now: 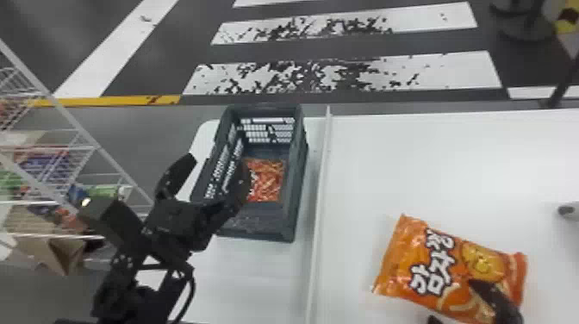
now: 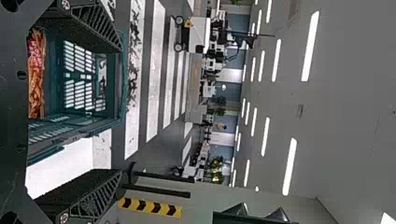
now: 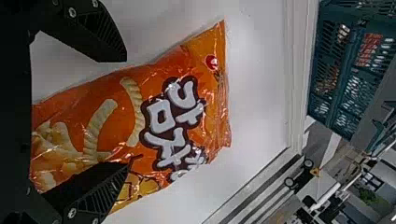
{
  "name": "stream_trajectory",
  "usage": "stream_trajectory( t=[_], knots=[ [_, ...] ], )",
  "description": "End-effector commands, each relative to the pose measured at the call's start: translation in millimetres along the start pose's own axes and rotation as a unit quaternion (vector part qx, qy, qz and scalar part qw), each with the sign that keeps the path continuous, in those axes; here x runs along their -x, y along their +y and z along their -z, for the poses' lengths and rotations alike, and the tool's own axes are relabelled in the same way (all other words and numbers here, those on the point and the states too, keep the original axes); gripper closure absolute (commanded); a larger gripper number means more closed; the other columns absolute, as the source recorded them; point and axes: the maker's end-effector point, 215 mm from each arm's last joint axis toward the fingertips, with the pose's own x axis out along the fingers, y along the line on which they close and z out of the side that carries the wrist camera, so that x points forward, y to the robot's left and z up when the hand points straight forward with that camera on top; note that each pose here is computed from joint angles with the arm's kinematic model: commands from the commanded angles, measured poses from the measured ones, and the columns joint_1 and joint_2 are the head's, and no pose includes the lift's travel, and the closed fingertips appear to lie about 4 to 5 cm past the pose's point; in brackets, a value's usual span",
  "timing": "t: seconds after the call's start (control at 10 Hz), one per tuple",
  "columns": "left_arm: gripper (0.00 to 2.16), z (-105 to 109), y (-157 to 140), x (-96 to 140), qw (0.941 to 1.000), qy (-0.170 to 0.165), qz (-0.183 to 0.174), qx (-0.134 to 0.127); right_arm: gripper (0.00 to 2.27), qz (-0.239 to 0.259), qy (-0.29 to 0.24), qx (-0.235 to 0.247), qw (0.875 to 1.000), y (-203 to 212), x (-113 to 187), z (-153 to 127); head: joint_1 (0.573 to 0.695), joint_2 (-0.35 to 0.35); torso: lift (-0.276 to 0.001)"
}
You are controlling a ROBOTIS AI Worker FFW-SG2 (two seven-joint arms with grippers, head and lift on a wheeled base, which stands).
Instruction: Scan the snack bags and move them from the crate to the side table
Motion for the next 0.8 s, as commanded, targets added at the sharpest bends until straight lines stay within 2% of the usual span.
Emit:
stream_trajectory(
  t=[0.0, 0.1, 0.2, 0.3, 0.4, 0.5, 0.7],
  knots=[
    [0.08, 6, 0, -2, 0.9999, 0.01, 0.001, 0.003, 0.21, 0.003, 0.032, 0.026, 0.999, 0, -5, 10, 0.695, 0.219, -0.087],
    [0.08, 9, 0, -4, 0.9999, 0.016, 0.003, 0.003, 0.7, 0.009, 0.066, 0.037, 0.997, -3, -6, 24, 0.695, 0.217, -0.087],
    [0.08, 11, 1, -5, 0.9998, 0.02, 0.004, 0.004, 1.55, 0.015, 0.069, 0.038, 0.997, -7, -7, 24, 0.695, 0.201, -0.087],
    [0.08, 11, 0, -6, 0.9998, 0.02, 0.007, 0.005, 2.02, 0.023, 0.065, 0.035, 0.997, -10, -7, 20, 0.695, 0.186, -0.087],
    [0.08, 14, -1, -6, 0.9996, 0.026, 0.008, 0.006, 2.21, 0.032, 0.058, 0.031, 0.997, -18, -5, 13, 0.695, 0.179, -0.087],
    [0.08, 16, -3, -8, 0.9994, 0.031, 0.01, 0.008, 2.24, 0.037, 0.058, 0.007, 0.998, -31, 1, 4, 0.695, 0.177, -0.087],
    [0.08, 16, -6, -9, 0.9993, 0.034, 0.013, 0.009, 2.24, 0.039, 0.062, -0.079, 0.994, -80, 13, -12, 0.695, 0.166, -0.087]
  ],
)
